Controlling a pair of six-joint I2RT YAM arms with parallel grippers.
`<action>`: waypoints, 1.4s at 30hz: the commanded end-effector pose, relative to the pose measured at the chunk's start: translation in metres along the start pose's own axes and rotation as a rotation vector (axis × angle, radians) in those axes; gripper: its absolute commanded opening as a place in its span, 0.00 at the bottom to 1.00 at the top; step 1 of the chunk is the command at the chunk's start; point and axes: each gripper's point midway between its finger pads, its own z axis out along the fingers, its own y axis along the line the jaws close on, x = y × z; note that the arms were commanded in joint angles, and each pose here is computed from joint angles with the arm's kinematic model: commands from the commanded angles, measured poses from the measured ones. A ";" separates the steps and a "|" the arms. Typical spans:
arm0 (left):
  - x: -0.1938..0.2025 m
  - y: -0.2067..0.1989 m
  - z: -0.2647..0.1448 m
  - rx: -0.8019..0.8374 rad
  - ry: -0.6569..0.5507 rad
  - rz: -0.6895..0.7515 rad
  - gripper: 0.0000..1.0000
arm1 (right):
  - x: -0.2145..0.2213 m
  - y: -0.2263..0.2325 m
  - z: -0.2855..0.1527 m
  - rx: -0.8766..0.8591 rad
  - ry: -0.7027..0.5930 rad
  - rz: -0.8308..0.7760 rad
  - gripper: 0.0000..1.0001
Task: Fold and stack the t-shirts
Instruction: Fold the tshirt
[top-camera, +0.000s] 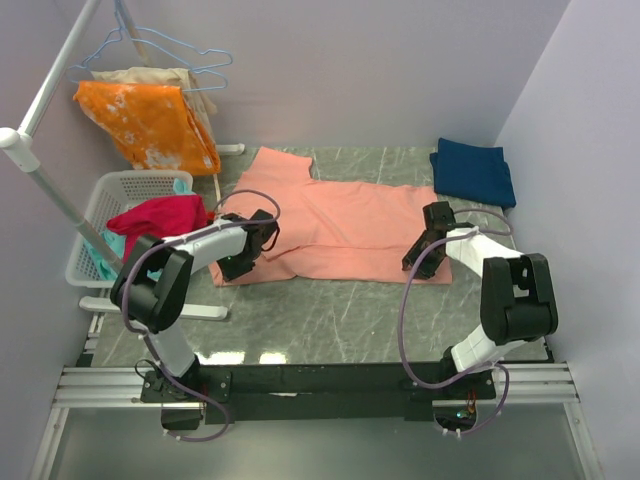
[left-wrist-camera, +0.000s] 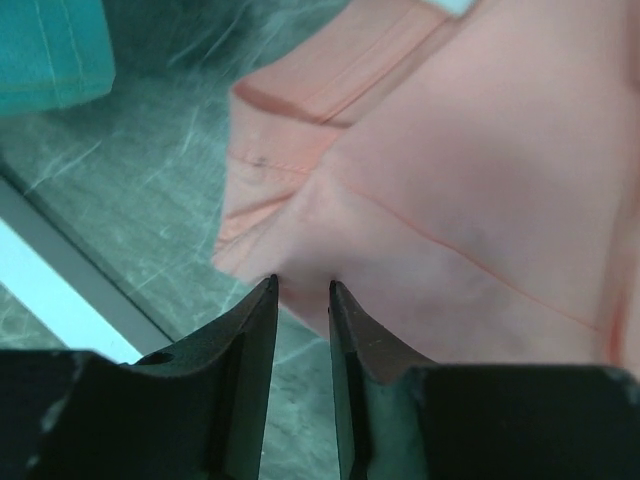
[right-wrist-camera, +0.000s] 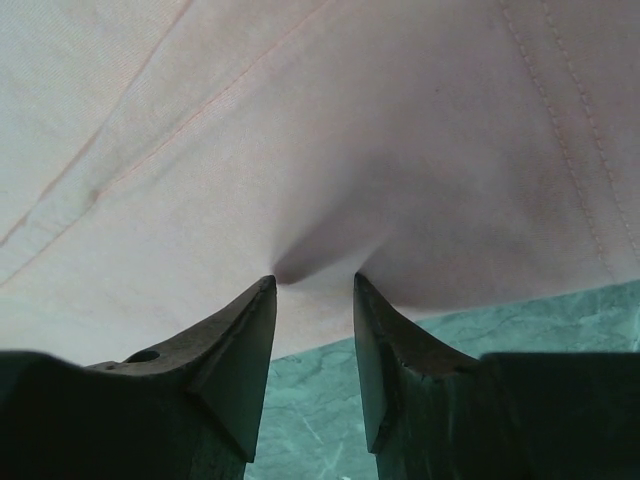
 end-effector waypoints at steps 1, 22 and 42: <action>0.012 0.025 0.011 -0.128 0.017 0.016 0.32 | 0.019 -0.047 0.011 0.172 0.059 0.029 0.44; 0.044 0.068 0.010 -0.249 0.105 0.009 0.34 | 0.029 -0.116 -0.006 0.314 0.101 0.128 0.31; -0.041 0.036 -0.082 0.143 -0.052 -0.143 0.35 | -0.031 -0.079 -0.099 0.116 -0.250 0.157 0.34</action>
